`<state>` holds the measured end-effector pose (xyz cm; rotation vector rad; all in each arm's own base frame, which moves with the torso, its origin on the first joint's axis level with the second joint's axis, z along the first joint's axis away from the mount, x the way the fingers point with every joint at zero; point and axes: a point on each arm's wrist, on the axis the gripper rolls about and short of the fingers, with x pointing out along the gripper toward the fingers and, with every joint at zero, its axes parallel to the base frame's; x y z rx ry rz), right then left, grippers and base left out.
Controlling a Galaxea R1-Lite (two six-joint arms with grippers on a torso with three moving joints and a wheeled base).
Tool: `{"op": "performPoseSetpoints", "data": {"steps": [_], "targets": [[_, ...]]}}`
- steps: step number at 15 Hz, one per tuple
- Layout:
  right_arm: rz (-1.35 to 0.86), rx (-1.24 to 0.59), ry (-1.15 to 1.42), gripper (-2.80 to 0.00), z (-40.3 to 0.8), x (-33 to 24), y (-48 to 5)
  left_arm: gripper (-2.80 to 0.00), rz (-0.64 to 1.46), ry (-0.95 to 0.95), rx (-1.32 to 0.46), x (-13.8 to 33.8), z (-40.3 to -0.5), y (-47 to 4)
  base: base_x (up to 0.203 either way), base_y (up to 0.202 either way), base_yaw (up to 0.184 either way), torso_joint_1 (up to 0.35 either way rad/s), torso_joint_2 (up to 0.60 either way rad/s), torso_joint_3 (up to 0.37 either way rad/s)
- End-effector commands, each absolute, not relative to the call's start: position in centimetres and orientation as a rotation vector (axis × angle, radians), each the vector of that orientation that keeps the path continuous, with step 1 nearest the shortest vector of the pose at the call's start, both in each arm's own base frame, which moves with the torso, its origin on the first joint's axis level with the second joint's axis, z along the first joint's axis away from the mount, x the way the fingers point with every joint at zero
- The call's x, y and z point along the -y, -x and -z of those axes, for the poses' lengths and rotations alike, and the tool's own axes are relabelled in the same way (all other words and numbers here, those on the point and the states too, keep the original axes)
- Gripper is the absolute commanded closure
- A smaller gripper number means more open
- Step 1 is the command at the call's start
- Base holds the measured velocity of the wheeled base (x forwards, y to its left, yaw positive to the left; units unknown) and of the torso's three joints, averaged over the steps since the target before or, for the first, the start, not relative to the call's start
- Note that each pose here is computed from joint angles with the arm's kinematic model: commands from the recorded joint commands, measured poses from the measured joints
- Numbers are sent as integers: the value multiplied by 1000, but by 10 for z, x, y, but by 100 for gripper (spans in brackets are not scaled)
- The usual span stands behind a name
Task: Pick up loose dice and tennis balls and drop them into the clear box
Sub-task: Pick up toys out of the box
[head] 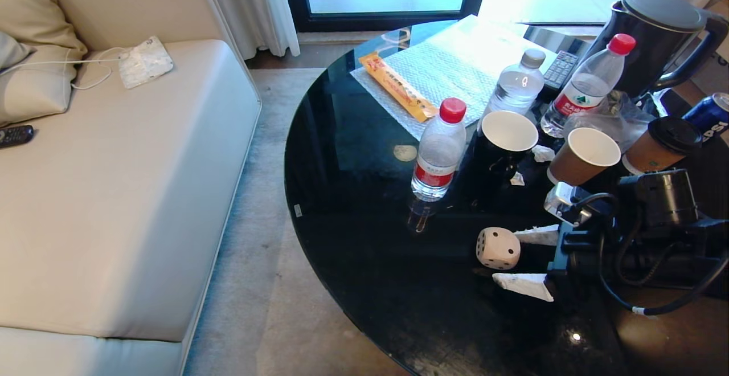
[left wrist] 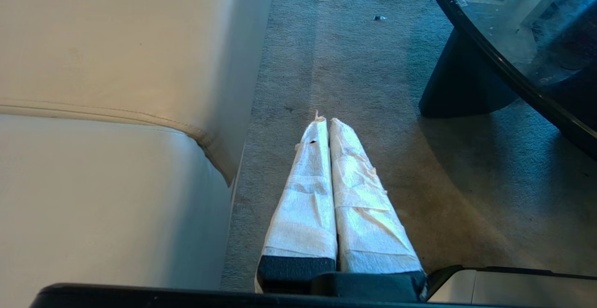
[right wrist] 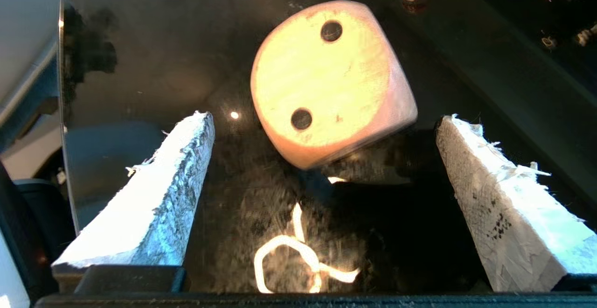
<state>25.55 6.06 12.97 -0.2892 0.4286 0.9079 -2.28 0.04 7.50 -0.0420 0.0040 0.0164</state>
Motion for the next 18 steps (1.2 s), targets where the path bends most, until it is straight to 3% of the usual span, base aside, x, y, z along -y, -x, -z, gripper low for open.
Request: {"op": "performPoseSetpoints", "data": {"steps": [1, 10, 11, 18], "targets": [[-938, -424, 278, -280, -127, -61, -262, 0, -17, 43, -4, 0, -75, 23, 0, 0, 0, 0, 0, 0], [-991, -401, 299, -280, -121, -64, -276, 0, -17, 43, -4, 0, -75, 23, 0, 0, 0, 0, 0, 0], [-988, -404, 297, 0, -120, -64, -278, 0, -17, 43, -4, 0, -75, 23, 0, 0, 0, 0, 0, 0], [-931, -441, 209, 0, -126, -58, -277, 0, -17, 43, -4, 0, -75, 23, 0, 0, 0, 0, 0, 0]]}}
